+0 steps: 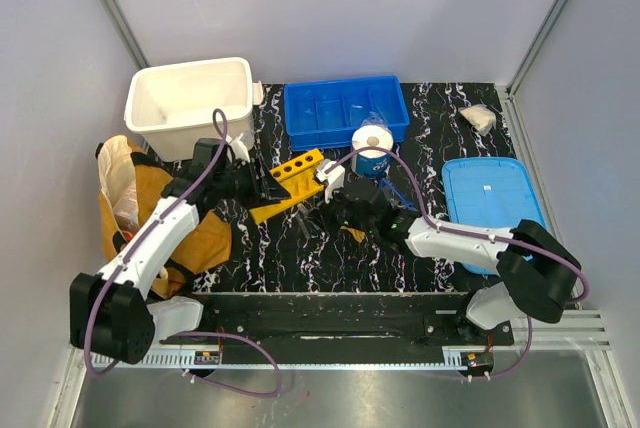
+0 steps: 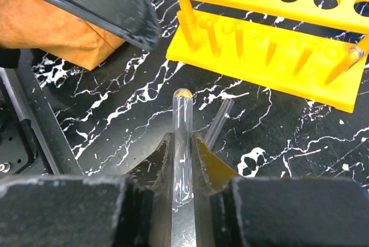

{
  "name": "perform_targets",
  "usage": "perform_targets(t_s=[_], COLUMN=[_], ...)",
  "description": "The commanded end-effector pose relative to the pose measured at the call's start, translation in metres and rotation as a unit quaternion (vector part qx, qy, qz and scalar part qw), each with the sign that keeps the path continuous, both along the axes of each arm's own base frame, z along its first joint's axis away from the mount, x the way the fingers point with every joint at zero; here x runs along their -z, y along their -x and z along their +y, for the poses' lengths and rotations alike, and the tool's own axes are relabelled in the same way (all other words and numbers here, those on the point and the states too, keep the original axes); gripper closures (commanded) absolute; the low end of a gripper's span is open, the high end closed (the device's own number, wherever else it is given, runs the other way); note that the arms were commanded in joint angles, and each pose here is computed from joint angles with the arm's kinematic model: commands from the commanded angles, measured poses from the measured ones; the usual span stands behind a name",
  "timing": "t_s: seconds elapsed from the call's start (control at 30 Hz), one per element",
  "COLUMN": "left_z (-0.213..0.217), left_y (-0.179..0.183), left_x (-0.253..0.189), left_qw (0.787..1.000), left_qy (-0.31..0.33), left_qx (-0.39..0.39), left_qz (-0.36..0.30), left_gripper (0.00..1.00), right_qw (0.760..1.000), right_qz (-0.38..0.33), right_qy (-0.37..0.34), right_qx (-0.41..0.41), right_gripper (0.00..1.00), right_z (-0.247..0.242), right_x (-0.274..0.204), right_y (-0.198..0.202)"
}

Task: Organize the chemistry lab equipment

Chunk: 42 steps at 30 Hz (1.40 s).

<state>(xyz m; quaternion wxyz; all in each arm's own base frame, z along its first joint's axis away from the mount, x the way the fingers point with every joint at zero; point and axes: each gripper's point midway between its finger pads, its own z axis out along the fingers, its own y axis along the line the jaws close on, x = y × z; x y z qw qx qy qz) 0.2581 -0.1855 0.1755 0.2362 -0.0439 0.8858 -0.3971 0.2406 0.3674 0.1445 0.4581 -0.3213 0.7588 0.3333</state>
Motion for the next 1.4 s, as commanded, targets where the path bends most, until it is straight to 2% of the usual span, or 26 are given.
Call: perform_targets(t_s=[0.0, 0.2, 0.7, 1.1, 1.37], left_z=[-0.025, -0.041, -0.036, -0.033, -0.039], left_y=[-0.007, -0.002, 0.002, 0.002, 0.004], left_x=[-0.020, -0.015, -0.001, 0.004, 0.005], left_qw=[0.998, 0.997, 0.999, 0.999, 0.999], left_qy=[0.056, 0.058, 0.028, 0.007, 0.020], left_qx=[0.032, 0.052, 0.040, 0.038, 0.045], left_qz=[-0.020, -0.010, 0.000, 0.006, 0.008], left_gripper=[0.53, 0.57, 0.67, 0.65, 0.65], right_qw=[0.998, 0.998, 0.997, 0.997, 0.997], right_qz=[-0.030, -0.031, -0.035, -0.041, -0.039], right_qy=[-0.053, -0.060, -0.062, -0.063, -0.067], right_qx=[-0.019, -0.019, 0.002, 0.012, 0.007], right_gripper=[0.83, 0.83, 0.83, 0.83, 0.83], right_z=[0.010, 0.014, 0.010, 0.008, 0.012], right_x=[-0.036, -0.040, -0.038, -0.038, -0.040], right_y=[0.007, 0.007, 0.003, -0.001, -0.001])
